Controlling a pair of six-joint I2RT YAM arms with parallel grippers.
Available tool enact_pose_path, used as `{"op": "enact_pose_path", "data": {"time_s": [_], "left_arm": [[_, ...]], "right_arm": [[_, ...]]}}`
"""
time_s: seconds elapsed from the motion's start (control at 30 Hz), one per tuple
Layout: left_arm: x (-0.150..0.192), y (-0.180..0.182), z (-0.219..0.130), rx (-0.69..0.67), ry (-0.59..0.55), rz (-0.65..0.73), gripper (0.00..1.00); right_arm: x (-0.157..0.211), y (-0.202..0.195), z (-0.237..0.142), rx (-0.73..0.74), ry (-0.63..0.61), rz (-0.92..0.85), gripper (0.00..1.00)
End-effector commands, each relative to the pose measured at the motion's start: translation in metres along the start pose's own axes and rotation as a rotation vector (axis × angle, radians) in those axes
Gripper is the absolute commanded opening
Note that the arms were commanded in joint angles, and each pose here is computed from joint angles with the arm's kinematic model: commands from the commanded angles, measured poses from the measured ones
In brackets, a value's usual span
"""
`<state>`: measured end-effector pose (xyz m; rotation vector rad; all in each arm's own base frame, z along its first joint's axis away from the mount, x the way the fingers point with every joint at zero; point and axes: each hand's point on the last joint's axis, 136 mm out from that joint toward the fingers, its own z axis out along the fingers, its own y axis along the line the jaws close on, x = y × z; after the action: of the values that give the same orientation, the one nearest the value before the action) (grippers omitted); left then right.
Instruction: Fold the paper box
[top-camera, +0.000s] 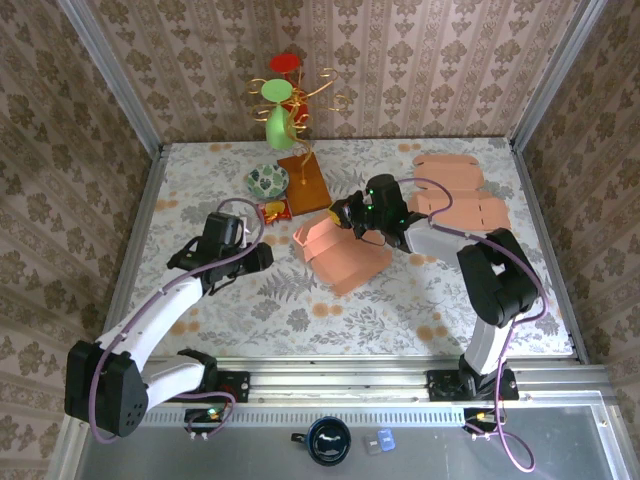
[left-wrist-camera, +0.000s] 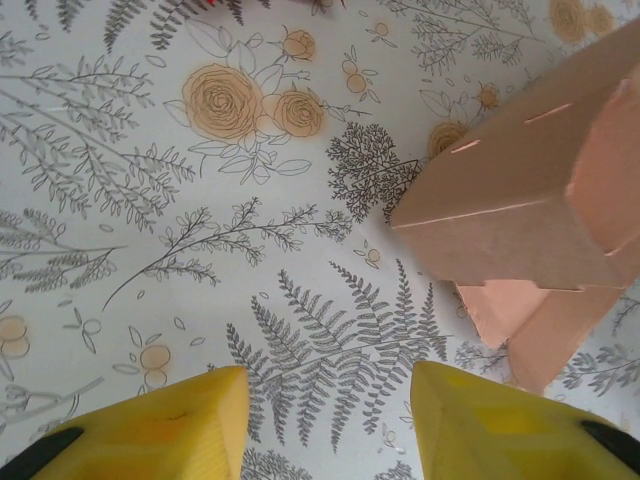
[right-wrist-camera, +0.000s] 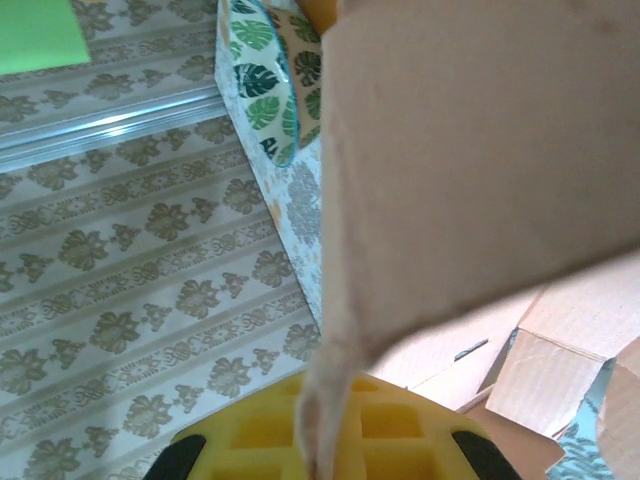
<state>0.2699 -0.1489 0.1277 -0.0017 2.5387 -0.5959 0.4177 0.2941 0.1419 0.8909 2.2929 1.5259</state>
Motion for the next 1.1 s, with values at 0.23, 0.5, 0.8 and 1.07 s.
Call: {"op": "enact_pose_path", "data": {"time_s": [0.23,0.5,0.8,1.07], "left_arm": [[0.012,-0.011,0.017,0.113,-0.095,0.254,0.45],[0.010,-0.002,0.036,0.058,-0.039,0.326,0.51],[-0.010,-0.003,0.056,0.086,0.007,0.394,0.55],[-0.013,-0.017,0.073,0.166,0.063,0.466,0.56]], "right_arm": [[0.007,-0.013,0.012,-0.097,0.048,-0.100,0.00],[0.006,-0.021,0.017,-0.082,0.052,-0.082,0.00],[0.007,-0.022,0.020,-0.094,0.058,-0.081,0.00],[0.005,-0.027,0.026,-0.095,0.065,-0.064,0.00]]}}
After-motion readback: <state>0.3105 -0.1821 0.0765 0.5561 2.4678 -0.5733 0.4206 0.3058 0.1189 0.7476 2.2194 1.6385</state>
